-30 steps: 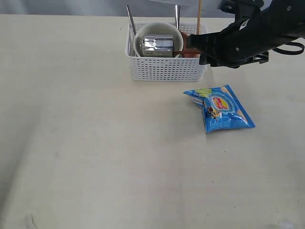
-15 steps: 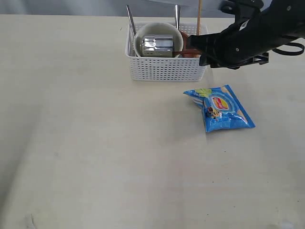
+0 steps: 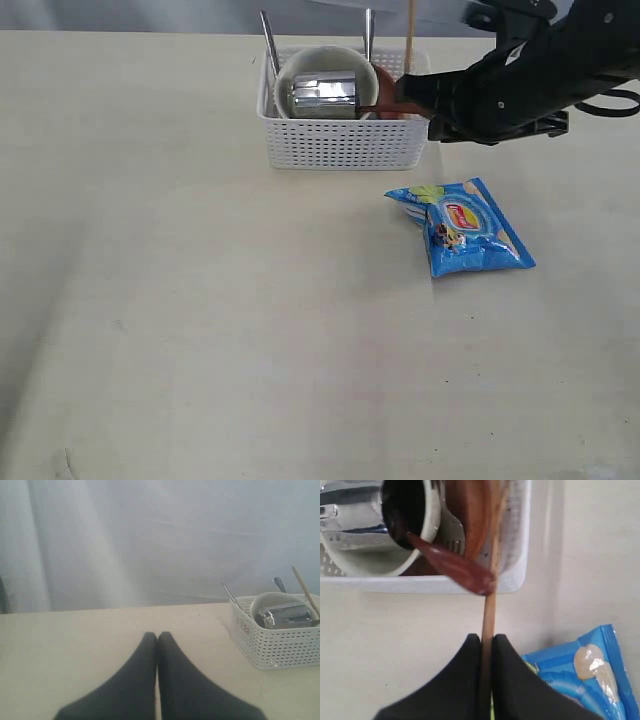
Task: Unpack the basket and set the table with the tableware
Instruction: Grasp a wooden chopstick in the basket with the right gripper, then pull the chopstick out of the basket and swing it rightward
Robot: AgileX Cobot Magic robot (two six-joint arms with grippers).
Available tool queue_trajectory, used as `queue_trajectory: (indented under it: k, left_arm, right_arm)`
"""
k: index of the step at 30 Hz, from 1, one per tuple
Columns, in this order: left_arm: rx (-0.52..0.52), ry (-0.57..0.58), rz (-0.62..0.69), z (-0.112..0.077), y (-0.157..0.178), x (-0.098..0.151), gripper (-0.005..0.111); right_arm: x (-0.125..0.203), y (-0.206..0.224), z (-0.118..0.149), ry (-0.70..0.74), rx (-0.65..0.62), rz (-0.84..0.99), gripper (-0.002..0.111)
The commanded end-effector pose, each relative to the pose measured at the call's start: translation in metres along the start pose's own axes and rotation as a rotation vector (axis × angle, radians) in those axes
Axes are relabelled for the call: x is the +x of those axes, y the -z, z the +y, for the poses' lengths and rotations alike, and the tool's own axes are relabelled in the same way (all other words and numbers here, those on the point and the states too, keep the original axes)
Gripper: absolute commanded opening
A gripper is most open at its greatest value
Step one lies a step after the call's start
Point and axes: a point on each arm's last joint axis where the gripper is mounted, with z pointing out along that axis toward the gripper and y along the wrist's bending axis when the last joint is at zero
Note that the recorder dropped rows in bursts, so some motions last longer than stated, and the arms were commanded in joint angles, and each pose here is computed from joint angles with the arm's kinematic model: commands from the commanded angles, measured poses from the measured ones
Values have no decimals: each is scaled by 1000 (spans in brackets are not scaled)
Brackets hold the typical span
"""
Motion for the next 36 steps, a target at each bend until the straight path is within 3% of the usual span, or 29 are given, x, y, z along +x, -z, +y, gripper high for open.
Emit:
queue_trajectory:
  k: [1,17,36]
  left_arm:
    - [6,5,-7,0,0,0,0]
    - [6,5,-7,0,0,0,0]
    - [6,5,-7,0,0,0,0]
  right_arm:
    - [-2,0,1,20,-1,-9,0]
    - [-8,32,7,54,-19,-63,0]
    - [-2,122,9,154,26,-142,0]
